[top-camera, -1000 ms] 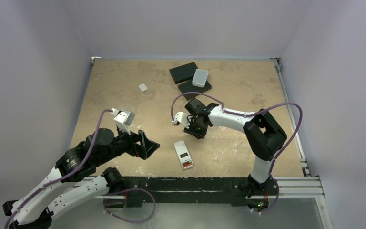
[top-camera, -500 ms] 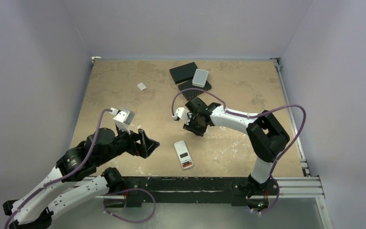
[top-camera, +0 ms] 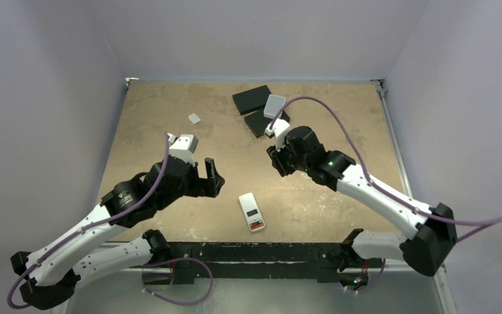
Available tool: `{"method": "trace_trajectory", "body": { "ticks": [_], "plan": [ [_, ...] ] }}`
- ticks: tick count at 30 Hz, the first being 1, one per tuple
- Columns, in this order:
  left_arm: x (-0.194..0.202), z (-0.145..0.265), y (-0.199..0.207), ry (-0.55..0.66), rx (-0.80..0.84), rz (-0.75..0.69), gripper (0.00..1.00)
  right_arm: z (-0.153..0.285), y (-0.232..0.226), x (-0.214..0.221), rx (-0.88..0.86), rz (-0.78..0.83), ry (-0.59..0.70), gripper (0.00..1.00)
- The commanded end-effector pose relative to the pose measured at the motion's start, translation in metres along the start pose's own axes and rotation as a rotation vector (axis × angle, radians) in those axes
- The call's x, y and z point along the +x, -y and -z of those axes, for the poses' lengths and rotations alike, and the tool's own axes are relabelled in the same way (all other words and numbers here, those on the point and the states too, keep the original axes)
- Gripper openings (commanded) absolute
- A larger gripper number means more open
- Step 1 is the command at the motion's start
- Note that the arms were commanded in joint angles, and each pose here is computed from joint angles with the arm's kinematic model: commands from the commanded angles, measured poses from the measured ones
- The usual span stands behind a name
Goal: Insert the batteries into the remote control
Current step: Move the battery cover to the center of the board.
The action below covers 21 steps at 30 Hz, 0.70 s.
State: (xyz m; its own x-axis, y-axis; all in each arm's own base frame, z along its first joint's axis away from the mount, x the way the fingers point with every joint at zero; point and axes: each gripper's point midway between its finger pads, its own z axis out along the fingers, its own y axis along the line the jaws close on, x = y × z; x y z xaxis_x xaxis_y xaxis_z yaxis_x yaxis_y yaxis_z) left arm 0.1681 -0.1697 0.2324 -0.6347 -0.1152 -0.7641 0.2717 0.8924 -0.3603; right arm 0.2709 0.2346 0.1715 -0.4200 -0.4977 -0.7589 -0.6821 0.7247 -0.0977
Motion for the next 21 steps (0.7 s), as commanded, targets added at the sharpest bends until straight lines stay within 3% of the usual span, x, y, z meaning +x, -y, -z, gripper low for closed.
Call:
{"method": "trace_trajectory", "body": {
  "ticks": [1, 8, 12, 19, 21],
  "plan": [
    [-0.05, 0.001, 0.008, 0.136, -0.065, 0.043, 0.98, 0.032, 0.0, -0.012, 0.033, -0.234, 0.096, 0.43],
    [-0.08, -0.03, 0.018, 0.164, -0.162, -0.01, 0.99, 0.067, -0.014, -0.005, -0.042, -0.337, 0.18, 0.48],
    [-0.122, -0.057, 0.008, 0.179, -0.195, -0.018, 0.99, 0.084, -0.018, 0.001, -0.074, -0.347, 0.228, 0.53],
    [-0.179, -0.123, -0.072, 0.175, -0.342, 0.064, 0.97, 0.111, -0.027, -0.003, -0.138, -0.401, 0.298, 0.58],
    [-0.194, -0.144, -0.104, 0.167, -0.371, 0.11, 0.95, 0.116, -0.034, -0.007, -0.185, -0.426, 0.327, 0.65]
  ]
}}
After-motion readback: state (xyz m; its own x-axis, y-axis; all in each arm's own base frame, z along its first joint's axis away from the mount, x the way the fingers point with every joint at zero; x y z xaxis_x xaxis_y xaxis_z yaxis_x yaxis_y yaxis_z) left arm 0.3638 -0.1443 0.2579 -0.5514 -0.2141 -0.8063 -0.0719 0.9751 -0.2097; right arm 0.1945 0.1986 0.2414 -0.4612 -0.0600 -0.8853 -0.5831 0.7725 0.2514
